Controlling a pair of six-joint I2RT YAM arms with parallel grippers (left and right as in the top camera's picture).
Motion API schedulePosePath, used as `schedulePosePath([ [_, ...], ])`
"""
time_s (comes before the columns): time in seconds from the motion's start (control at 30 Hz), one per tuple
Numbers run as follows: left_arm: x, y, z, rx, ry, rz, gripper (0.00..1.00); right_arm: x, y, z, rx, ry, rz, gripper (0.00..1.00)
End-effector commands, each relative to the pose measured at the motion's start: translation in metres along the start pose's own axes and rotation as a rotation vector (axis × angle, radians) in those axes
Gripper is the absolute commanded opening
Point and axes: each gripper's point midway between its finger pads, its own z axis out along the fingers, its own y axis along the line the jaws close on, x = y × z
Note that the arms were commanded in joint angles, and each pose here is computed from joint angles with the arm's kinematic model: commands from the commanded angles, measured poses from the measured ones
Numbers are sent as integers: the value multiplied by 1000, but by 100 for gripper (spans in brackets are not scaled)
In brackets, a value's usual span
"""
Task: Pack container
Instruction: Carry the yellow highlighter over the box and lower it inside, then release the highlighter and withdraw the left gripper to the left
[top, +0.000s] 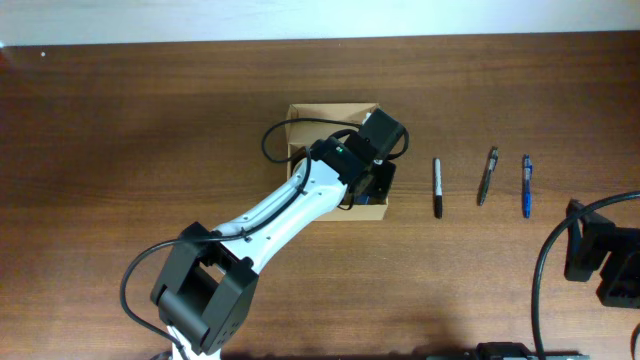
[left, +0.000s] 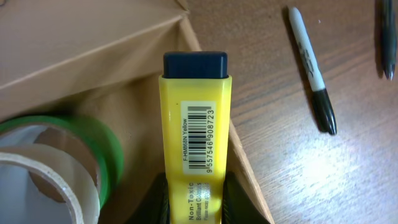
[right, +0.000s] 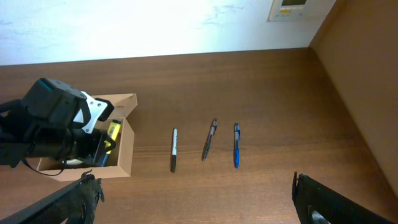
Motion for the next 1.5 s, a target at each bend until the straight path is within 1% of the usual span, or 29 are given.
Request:
schedulePosePath([
  [0.0, 2, 6, 6, -35, 0, -95, 2, 2, 4, 3, -19, 16, -2, 99],
  [0.33, -4, 21, 6, -113, -51, -354, 2, 2, 6, 2, -34, 14, -2, 99],
  [0.47, -5, 23, 10, -127, -63, -417, 2, 2, 6, 1, -35, 12, -2, 99],
  [0.6, 1, 24, 26, -137, -44, -454, 2, 2, 7, 0, -38, 9, -2, 99],
  [0.8, 16, 22, 52, -132, 22, -453, 2, 2, 7, 0, -38, 9, -2, 99],
  [1.03, 17, 22, 54, -130, 26, -452, 3, 2, 7, 0, -38, 9, -2, 99],
  [1.07, 17, 22, 54, -130, 26, -452, 9, 2, 7, 0, -38, 9, -2, 99],
  [1.1, 17, 22, 54, -129, 26, -451, 21, 2, 7, 0, -38, 9, -2, 99],
  [1.2, 13, 20, 53, -122, 20, -393, 39, 2, 7, 0, -37, 9, -2, 99],
  [1.33, -3, 15, 40, -107, -3, -317, 51, 2, 7, 0, -37, 10, -2, 99],
  [1.47, -23, 13, 8, -122, -28, -263, 54, 2, 6, 0, -33, 9, -2, 99],
])
